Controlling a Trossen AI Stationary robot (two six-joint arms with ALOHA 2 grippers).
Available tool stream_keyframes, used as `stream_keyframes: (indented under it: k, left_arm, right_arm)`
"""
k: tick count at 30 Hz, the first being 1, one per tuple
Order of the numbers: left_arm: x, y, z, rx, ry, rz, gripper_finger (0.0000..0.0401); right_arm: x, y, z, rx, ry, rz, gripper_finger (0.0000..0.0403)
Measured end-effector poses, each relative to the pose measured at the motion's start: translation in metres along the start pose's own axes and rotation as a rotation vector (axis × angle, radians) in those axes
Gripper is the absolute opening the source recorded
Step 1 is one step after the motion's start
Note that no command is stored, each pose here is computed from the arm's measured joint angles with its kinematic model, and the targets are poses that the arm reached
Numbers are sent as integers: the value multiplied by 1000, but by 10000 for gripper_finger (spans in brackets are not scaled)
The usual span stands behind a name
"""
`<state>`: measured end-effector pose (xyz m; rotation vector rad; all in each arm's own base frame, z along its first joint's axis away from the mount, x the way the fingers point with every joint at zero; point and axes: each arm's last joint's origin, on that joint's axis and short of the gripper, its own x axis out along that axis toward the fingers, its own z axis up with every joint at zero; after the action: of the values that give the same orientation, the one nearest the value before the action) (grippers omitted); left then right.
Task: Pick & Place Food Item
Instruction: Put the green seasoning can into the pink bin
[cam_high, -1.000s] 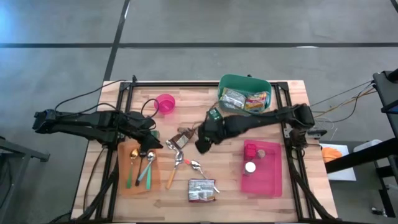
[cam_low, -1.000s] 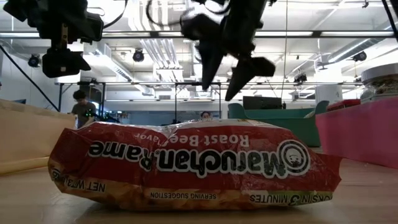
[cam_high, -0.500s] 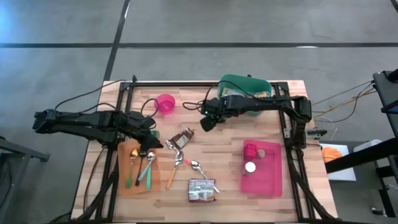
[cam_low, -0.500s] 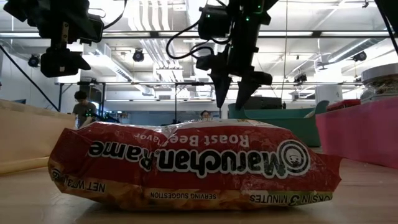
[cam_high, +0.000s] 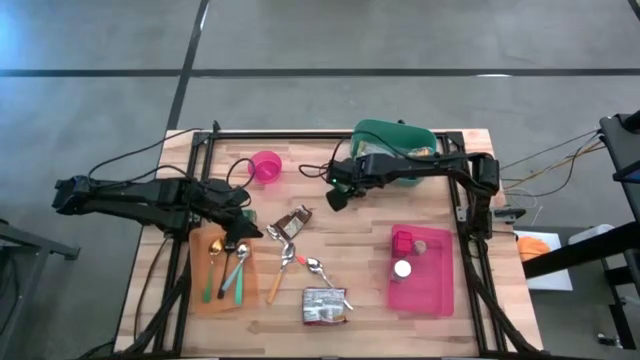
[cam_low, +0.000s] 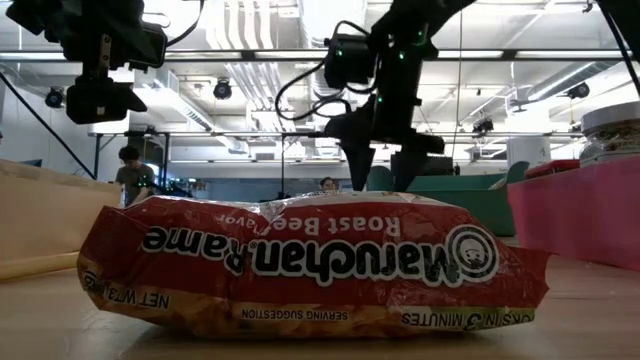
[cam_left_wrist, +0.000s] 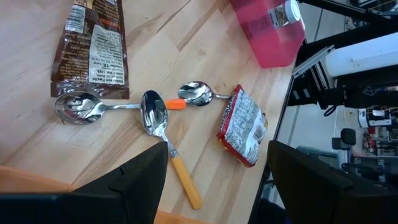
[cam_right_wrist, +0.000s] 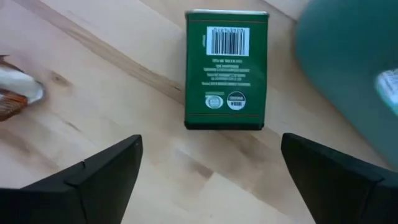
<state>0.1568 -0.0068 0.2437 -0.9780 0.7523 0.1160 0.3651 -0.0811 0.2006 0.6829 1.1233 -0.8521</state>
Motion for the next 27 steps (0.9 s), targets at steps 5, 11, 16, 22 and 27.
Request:
stream_keyframes:
  k: [5,11,16,22,27]
  left_arm:
    - [0,0,0,-1,0,1,277]
    - [0,0,0,-3,-2,-2,277]
    - [0,-1,1,-1,-11,-12,277]
    - [0,-1,1,0,-12,-13,277]
    - [0,-1,1,2,-11,-13,277]
  right_arm:
    - [12,-3,-4,8,-26,-3,382]
    - [18,-6,-6,13,-66,-32,382]
    - [22,-8,-6,19,-79,-29,382]
    - [26,-8,-5,31,-100,-9,382]
    - [34,-7,0,33,-100,-13,382]
